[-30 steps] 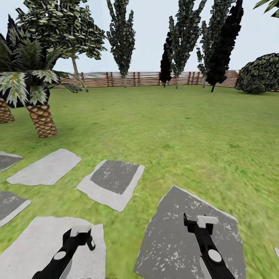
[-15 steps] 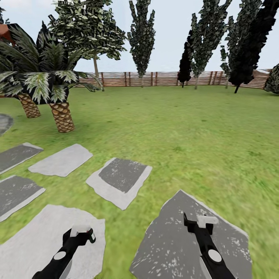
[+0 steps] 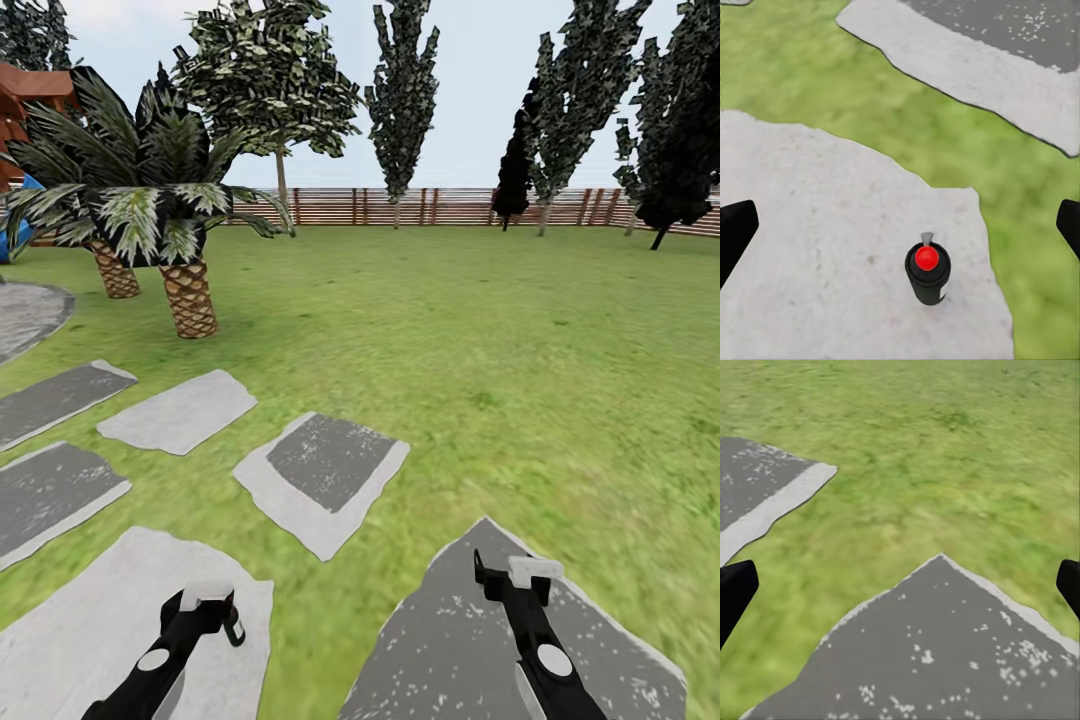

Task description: In the garden, pick up the pesticide atomizer on the floor and spray pesticide onto both trees until each tree trunk is fully covered.

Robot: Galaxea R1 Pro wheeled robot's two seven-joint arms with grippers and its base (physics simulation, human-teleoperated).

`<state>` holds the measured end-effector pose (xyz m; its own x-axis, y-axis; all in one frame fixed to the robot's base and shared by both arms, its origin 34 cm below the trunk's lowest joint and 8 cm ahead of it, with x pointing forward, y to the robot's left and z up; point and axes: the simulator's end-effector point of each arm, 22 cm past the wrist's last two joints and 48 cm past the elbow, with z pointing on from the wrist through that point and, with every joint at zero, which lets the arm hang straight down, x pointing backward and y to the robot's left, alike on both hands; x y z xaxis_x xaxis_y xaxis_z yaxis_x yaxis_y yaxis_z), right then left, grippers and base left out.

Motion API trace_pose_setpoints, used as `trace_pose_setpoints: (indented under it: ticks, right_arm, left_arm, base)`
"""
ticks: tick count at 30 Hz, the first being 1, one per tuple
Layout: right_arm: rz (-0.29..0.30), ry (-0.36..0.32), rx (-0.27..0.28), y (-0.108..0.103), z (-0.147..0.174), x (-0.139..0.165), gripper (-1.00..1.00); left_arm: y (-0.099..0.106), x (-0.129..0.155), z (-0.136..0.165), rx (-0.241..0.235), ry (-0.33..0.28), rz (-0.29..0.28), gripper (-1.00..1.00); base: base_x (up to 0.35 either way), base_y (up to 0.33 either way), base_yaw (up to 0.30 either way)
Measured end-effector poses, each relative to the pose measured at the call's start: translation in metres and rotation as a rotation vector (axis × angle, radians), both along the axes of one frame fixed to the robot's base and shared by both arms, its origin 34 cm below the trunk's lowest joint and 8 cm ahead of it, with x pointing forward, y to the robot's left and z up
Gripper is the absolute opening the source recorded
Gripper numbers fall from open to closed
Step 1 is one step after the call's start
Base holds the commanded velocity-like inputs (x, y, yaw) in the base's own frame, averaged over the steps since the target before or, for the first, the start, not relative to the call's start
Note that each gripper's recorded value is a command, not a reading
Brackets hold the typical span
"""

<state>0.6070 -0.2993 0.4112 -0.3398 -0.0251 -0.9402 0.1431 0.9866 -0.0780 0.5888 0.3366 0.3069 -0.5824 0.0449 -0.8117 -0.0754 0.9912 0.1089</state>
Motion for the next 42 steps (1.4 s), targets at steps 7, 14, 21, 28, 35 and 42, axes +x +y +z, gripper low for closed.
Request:
trace_pose_setpoints:
  ticks: [7, 14, 21, 28, 35, 42]
  right_arm:
    - [0.000, -0.001, 0.000, -0.0002, 0.0003, 0.0003, 1.00]
    - [0.000, 0.000, 0.000, -0.0002, 0.0002, 0.0002, 1.00]
    - [0.000, -0.001, 0.000, -0.0003, 0.0003, 0.0000, 1.00]
    - [0.000, 0.000, 0.001, 0.0003, 0.0003, 0.0001, 1.00]
    - [0.000, 0.000, 0.000, 0.0000, 0.0002, 0.0001, 1.00]
    - [0.000, 0.000, 0.000, -0.0002, 0.0001, 0.0001, 1.00]
  left_arm:
    - [-0.0001, -0.0011, -0.0008, 0.002, 0.001, 0.007, 1.00]
    - [0.0008, -0.0006, -0.0004, 0.003, 0.001, 0.010, 1.00]
    - [0.0021, -0.0006, 0.0000, 0.005, 0.000, 0.011, 1.00]
    - [0.0064, -0.0009, 0.0006, 0.004, -0.001, 0.022, 1.00]
    - [0.0059, -0.0008, 0.0004, 0.000, -0.002, 0.023, 1.00]
    - [0.0041, -0.0007, 0.0003, -0.003, -0.003, 0.016, 1.00]
  base:
    - [0.009, -0.019, 0.002]
    - [0.006, -0.210, 0.000]
    - [0.128, -0.260, 0.000]
    - [0.213, -0.144, 0.056]
    - [0.211, -0.015, 0.152]
    - [0.011, 0.000, 0.008]
